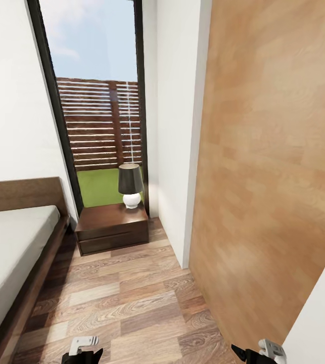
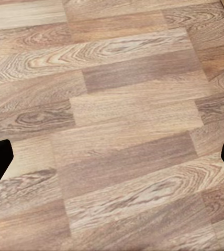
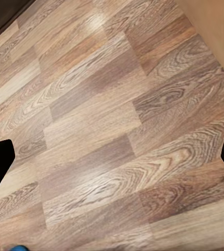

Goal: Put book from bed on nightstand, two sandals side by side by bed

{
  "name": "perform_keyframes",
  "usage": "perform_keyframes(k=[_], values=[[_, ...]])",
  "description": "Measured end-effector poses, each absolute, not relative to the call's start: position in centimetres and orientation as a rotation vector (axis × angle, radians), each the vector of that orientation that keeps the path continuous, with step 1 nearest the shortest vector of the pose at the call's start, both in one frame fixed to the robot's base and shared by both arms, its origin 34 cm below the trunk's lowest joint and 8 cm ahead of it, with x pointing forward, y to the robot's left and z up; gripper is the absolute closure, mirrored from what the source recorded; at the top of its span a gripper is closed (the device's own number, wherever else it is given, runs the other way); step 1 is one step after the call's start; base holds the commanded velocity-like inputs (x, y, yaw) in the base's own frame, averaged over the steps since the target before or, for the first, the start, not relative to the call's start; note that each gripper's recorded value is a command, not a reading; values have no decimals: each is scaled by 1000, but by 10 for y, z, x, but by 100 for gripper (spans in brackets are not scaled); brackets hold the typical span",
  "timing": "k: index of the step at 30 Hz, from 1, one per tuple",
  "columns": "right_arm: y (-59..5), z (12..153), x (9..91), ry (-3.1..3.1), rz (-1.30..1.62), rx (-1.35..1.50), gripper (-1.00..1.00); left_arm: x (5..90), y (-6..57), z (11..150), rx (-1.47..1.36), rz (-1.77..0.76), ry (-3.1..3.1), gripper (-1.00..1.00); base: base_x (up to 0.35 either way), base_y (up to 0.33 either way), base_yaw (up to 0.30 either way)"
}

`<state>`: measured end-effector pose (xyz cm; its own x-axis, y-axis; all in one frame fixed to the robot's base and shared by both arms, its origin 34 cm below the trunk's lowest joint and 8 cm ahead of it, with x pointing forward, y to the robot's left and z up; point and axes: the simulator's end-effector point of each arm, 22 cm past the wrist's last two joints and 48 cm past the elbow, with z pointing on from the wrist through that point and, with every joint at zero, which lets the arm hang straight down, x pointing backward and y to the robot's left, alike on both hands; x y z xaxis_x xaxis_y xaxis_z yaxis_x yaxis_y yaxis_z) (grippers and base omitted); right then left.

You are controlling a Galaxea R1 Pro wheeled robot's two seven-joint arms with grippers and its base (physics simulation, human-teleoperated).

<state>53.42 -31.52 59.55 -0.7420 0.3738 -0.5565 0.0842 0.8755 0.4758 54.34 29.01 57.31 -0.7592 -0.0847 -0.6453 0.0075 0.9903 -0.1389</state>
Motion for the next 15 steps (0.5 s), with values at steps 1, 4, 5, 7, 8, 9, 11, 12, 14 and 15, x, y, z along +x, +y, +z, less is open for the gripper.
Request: perform_keyframes(k=[1, 4, 5, 7, 8, 9, 11, 12, 14, 15], values=[[-316, 596, 534, 2367, 562, 334, -100, 543, 290, 573, -53, -173, 2427, -100, 1, 0, 122], [-320, 599, 539, 2344, 556, 372, -100, 543, 290, 573, -53, -173, 2427, -100, 0, 0, 192], [-320, 599, 539, 2344, 556, 372, -100, 543, 290, 573, -54, -173, 2428, -100, 0, 0, 244], [-320, 599, 540, 2343, 556, 371, -100, 543, 290, 573, -53, -173, 2427, -100, 0, 0, 258], [-320, 599, 540, 2343, 556, 371, -100, 543, 290, 573, -54, -173, 2427, -100, 0, 0, 263], [-320, 599, 540, 2343, 556, 371, -100, 543, 290, 573, -53, -173, 2428, -100, 0, 0, 268], [-320, 599, 540, 2343, 556, 371, -100, 543, 290, 573, -54, -173, 2427, -100, 0, 0, 273], [-320, 599, 540, 2343, 556, 371, -100, 543, 290, 573, -54, -173, 2428, -100, 6, 0, 273], [-320, 599, 540, 2343, 556, 371, -100, 543, 290, 573, -53, -173, 2428, -100, 127, 0, 208], [-320, 599, 539, 2343, 556, 371, -100, 543, 290, 573, -53, -172, 2427, -100, 239, 0, 98]])
